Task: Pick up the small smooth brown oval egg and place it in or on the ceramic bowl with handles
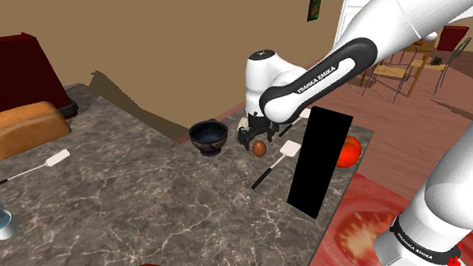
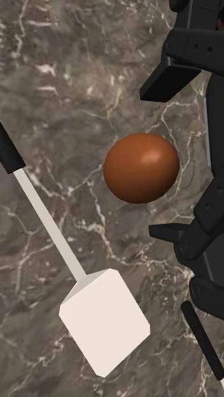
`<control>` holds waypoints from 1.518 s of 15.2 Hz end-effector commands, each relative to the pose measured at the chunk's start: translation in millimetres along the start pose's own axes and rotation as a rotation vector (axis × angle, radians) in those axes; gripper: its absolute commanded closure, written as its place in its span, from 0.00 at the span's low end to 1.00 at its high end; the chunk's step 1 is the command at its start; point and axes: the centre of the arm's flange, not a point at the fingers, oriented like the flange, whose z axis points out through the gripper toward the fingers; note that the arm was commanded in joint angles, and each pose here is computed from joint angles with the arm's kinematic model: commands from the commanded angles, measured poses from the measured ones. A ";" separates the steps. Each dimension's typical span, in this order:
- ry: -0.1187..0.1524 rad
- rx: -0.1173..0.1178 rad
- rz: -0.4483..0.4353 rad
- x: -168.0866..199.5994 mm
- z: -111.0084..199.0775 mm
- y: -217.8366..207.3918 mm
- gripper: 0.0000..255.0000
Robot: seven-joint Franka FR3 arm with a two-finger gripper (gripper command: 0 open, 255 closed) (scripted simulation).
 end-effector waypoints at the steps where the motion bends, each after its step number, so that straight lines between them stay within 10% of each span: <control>1: -0.007 -0.004 -0.003 -1.6 13.0 0.9 0.00; 9: -0.007 -0.004 -0.003 -1.6 16.1 0.9 0.00; 10: -0.007 -0.004 -0.003 -1.3 17.3 1.3 1.00; 23: -0.007 -0.004 -0.003 1.2 -4.8 2.7 1.00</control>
